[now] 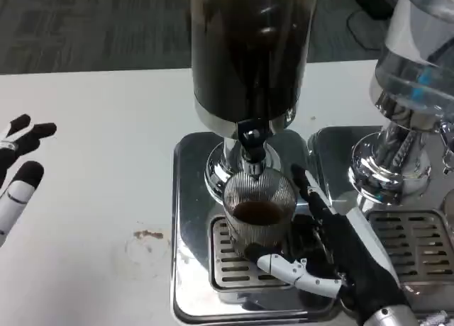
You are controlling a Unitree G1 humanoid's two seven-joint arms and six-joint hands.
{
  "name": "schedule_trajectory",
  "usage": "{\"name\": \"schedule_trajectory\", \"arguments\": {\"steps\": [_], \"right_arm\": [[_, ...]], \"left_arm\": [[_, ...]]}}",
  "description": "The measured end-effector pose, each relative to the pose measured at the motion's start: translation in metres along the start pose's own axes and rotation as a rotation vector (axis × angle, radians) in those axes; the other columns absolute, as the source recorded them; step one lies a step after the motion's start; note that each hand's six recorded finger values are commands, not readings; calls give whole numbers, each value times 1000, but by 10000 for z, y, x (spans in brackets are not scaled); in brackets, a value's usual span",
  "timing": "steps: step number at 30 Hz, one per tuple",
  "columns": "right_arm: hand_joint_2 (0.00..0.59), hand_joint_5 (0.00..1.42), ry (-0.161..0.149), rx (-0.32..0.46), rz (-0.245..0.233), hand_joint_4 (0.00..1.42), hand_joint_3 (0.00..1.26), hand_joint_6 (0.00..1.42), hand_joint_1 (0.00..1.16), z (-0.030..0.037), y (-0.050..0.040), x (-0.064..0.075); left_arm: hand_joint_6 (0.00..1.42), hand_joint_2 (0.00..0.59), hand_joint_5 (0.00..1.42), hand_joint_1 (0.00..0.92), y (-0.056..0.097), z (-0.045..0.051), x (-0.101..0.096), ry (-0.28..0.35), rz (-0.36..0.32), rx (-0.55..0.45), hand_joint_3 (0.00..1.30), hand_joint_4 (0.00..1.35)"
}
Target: Grasp the cup under the faucet to collect the drink, then remove the cup.
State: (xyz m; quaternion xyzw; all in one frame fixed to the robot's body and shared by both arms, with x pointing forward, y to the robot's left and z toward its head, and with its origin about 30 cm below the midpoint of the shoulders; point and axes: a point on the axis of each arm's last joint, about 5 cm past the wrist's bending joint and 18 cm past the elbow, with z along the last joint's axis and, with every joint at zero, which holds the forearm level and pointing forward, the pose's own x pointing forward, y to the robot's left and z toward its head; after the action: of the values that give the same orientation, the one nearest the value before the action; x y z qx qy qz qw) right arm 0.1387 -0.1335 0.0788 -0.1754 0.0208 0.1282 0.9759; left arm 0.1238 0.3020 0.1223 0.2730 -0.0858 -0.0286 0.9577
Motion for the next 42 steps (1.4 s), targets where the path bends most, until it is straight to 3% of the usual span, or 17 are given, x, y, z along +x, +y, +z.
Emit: {"name": "schedule_trajectory", "arguments": {"steps": [10, 25, 37, 42], "right_arm": [[130, 0, -27, 65, -14, 0, 0, 209, 770, -49, 70, 65], [126, 16, -46, 83, -13, 0, 0, 194, 788, -84, 131, 140], [114, 55, -59, 85, 11, 3, 0, 211, 780, -87, 127, 190], [116, 86, -70, 85, 47, 42, 0, 244, 785, -77, 163, 235]], "left_arm": [[0, 209, 126, 0, 15, 1, -37, 14, -3, -1, 261, 0], [0, 207, 166, 0, 115, 50, -52, 23, -8, 27, 285, 6], [0, 212, 183, 0, 102, 78, -98, 34, -17, 29, 286, 26], [0, 211, 206, 0, 120, 89, -122, 38, -1, 33, 295, 38]]}}
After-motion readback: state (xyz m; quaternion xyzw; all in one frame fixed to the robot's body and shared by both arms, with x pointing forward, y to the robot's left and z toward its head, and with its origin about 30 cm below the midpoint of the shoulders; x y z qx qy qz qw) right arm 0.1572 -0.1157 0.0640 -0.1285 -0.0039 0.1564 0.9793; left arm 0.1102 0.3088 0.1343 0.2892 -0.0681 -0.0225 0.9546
